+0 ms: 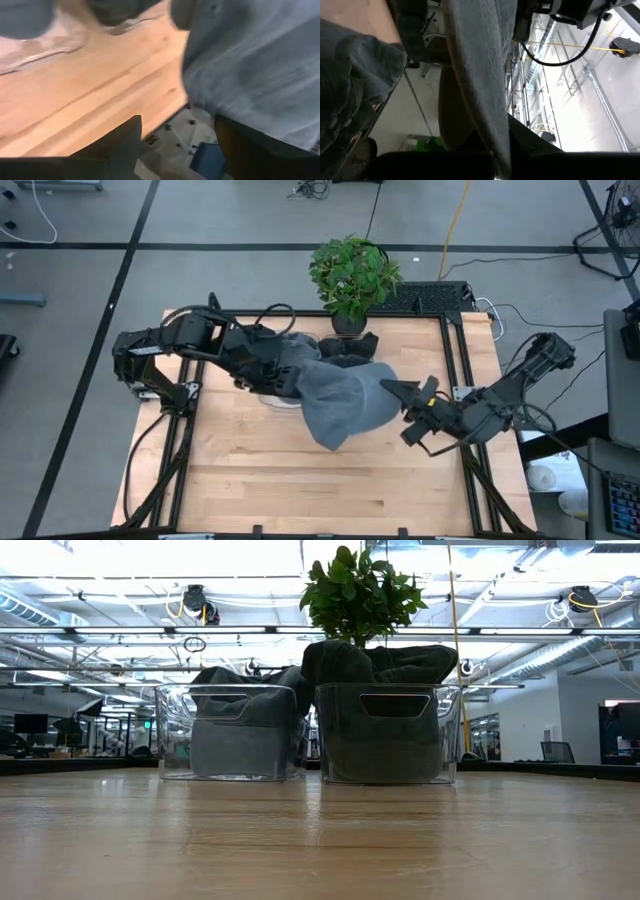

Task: Pick & Place hat
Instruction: Put the blue cap into the left transparent bin

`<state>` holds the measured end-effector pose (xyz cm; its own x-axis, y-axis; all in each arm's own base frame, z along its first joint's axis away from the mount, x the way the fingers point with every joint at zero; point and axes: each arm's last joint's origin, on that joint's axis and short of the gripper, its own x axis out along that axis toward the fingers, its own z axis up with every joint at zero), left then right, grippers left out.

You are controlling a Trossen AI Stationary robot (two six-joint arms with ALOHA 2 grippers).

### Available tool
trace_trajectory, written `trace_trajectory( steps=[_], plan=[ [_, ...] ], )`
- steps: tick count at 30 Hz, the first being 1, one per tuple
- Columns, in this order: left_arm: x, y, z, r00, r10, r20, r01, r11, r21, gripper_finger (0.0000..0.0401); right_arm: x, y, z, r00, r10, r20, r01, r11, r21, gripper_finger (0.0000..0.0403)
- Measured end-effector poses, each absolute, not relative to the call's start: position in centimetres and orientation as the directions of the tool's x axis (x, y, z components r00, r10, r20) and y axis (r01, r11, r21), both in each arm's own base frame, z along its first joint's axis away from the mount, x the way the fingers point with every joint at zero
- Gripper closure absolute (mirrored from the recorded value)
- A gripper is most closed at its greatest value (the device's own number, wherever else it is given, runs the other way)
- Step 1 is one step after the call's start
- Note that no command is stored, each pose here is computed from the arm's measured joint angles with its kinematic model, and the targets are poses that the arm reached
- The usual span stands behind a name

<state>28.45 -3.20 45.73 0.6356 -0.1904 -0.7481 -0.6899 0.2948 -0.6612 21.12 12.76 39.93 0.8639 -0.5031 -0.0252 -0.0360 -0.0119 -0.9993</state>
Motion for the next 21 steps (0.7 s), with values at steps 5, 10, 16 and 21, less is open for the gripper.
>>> trace_trajectory(
  steps=[5, 10, 16, 21],
  plan=[
    [29.8, -3.4, 47.1, 0.771, -0.206, -0.603, -0.536, 0.302, -0.789, 0.0133, 19.6, 12.8, 41.0, 0.883, -0.469, -0.002, 0.004, 0.011, -1.000, 0.0403],
    [30.5, -3.4, 48.2, 0.839, -0.243, -0.487, -0.419, 0.284, -0.862, 0.0143, 18.7, 12.4, 41.8, 0.889, -0.458, 0.019, 0.036, 0.029, -0.999, 0.0403],
    [30.5, -3.1, 48.3, 0.836, -0.258, -0.483, -0.431, 0.236, -0.871, 0.0140, 17.6, 11.4, 42.9, 0.888, -0.457, 0.047, 0.081, 0.055, -0.995, 0.0403],
    [30.9, -2.9, 48.9, 0.873, -0.244, -0.423, -0.378, 0.211, -0.901, 0.0133, 17.3, 11.1, 43.2, 0.887, -0.459, 0.052, 0.091, 0.063, -0.994, 0.0403]
  ],
)
